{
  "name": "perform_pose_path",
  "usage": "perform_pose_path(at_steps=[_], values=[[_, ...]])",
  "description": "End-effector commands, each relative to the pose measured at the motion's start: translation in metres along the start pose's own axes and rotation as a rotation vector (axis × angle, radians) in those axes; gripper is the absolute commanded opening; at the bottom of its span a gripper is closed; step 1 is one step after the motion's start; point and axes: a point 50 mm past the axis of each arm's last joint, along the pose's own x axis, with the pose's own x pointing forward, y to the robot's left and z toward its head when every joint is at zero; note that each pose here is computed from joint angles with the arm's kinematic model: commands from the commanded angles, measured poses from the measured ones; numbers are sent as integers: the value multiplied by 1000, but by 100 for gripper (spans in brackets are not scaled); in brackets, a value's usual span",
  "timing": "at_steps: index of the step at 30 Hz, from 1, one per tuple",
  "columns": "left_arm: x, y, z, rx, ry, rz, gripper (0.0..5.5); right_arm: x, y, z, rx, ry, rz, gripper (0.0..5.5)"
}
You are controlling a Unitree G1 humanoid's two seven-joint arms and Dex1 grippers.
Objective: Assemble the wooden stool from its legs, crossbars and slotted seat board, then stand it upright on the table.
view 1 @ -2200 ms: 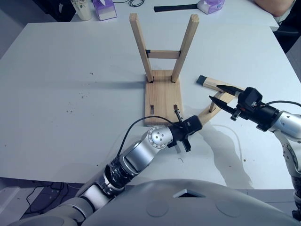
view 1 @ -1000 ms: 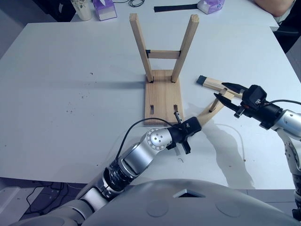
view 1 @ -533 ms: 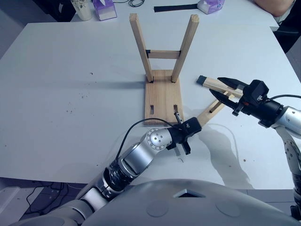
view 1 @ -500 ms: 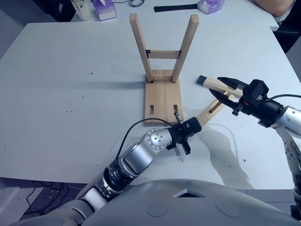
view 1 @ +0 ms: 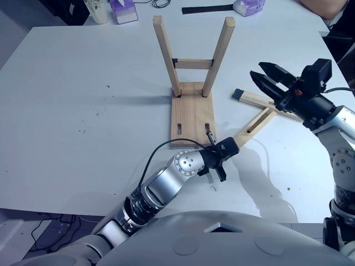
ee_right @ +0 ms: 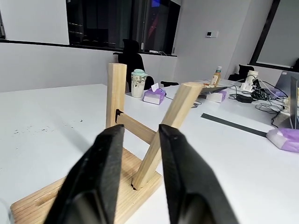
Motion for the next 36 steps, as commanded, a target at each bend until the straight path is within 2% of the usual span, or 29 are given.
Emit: perform_pose_path(at_steps=[1, 12, 15, 20, 22, 24, 28, 33, 36], values=[[0, 3, -1, 4, 10, 16, 0, 5, -6, 6, 16, -20, -18, 125], [1, 3, -1, 11, 14, 10, 0, 22, -1, 23, 18, -94, 19, 125], [0, 3, -1, 18, 16, -1, 0, 18, 3, -5, 4, -1, 19, 125], [-2, 4, -1, 38, 21, -33, 0, -1, 13, -93, 78, 243, -2, 125], [-3, 5, -1, 45, 23, -42, 0, -5, 14, -107, 85, 266, -11, 125], [-3, 6, -2, 47, 25, -44, 0, 0, 11, -98, 98, 208, -20, 125], [-3, 6, -3, 33, 26, -21, 0, 15, 0, -56, 155, 21, -41, 125], [-2, 8, -1, 17, 11, 2, 0, 15, -8, -3, 230, -161, -38, 125], [-8, 9, 13, -40, -52, -13, 0, 9, -17, 22, 253, -231, -43, 125]])
